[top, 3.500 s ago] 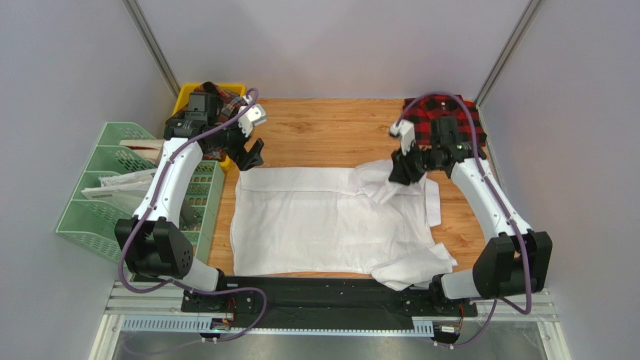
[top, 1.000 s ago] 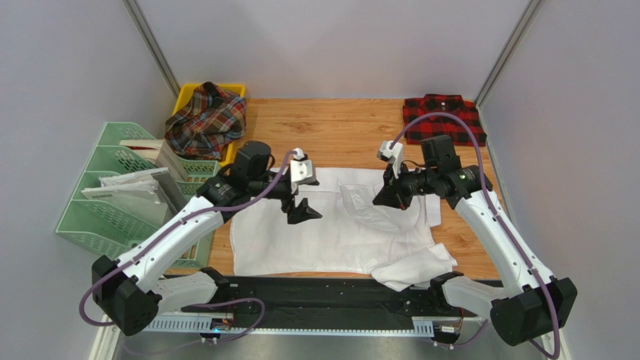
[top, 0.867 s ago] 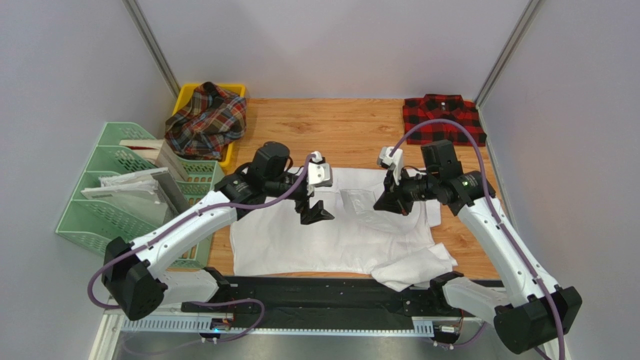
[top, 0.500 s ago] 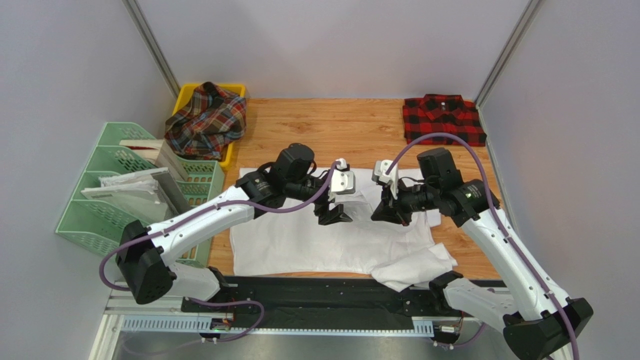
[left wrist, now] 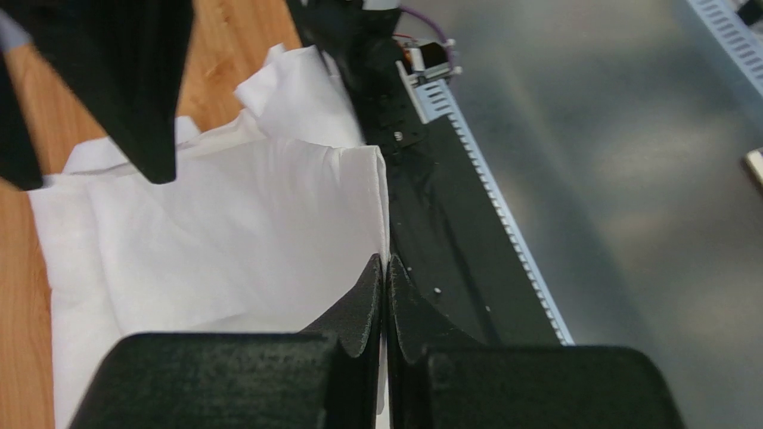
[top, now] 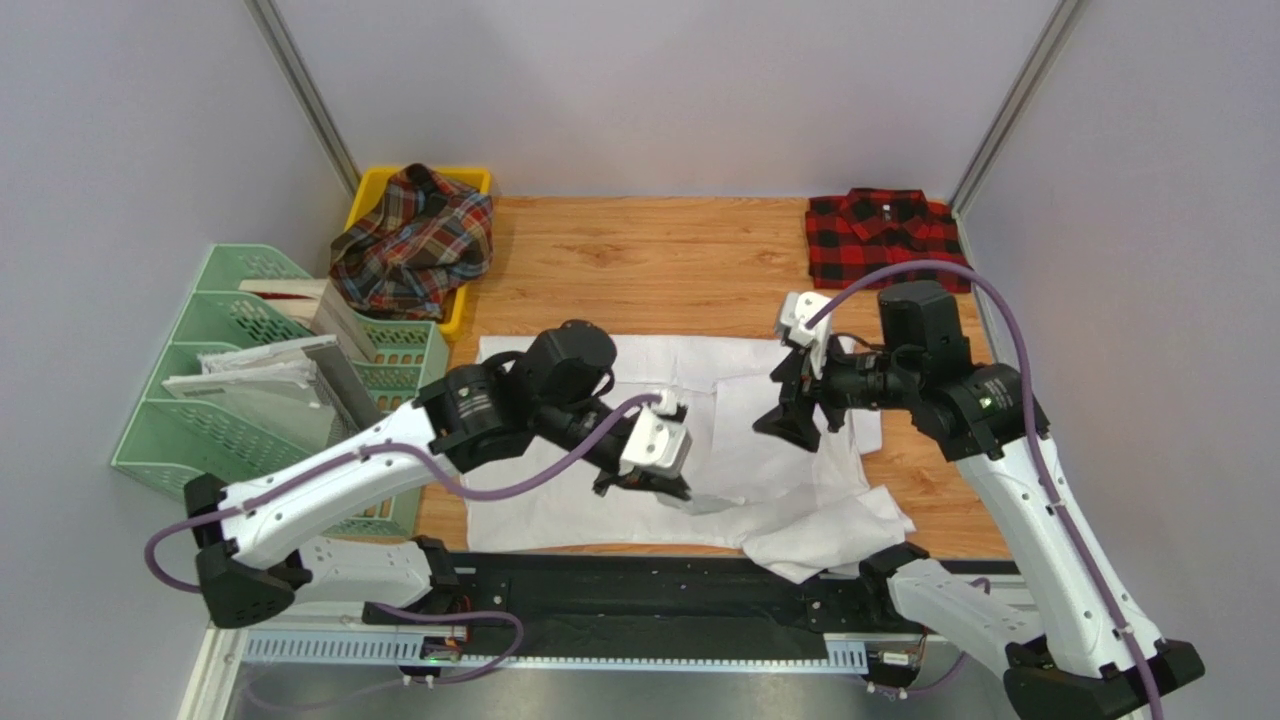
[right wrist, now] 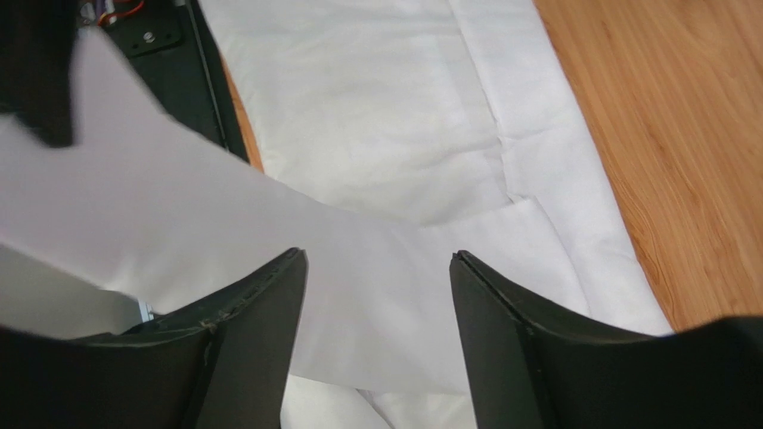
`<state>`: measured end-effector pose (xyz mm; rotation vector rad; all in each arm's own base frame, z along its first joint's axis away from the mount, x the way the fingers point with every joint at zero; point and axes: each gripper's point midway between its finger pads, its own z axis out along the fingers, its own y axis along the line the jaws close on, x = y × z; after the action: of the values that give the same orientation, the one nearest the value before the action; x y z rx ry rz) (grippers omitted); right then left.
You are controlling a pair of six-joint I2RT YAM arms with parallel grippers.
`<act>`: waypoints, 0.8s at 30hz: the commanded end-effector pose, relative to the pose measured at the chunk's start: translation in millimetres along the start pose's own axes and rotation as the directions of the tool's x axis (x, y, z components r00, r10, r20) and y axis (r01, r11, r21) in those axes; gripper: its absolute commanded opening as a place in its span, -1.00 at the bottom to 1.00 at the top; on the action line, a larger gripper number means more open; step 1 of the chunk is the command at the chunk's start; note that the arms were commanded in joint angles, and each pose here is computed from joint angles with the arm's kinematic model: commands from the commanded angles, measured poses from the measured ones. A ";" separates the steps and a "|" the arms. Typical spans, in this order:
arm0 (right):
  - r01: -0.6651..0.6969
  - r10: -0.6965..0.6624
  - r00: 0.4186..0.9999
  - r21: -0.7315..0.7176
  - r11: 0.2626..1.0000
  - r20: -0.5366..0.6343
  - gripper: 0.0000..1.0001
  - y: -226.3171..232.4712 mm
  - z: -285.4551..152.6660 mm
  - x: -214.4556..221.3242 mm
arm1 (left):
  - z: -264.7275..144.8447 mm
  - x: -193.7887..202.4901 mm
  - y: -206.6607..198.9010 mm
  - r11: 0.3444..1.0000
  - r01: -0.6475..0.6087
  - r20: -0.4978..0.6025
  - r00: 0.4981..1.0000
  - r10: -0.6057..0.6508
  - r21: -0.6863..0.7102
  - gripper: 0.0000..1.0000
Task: Fold and stack the long sleeve shirts
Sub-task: Fold the shirt
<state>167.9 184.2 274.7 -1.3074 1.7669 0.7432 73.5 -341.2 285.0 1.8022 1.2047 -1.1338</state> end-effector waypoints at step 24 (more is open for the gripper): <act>-0.545 0.576 0.801 0.200 0.815 -0.164 0.35 -159.8 35.2 91.5 | -10.8 -4.2 53.5 0.935 0.217 0.033 0.976 -0.217 -0.281 -1.00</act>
<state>301.4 123.8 173.6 -0.7762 2.4031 0.8203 50.5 -338.8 273.2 1.8240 1.3207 -1.0696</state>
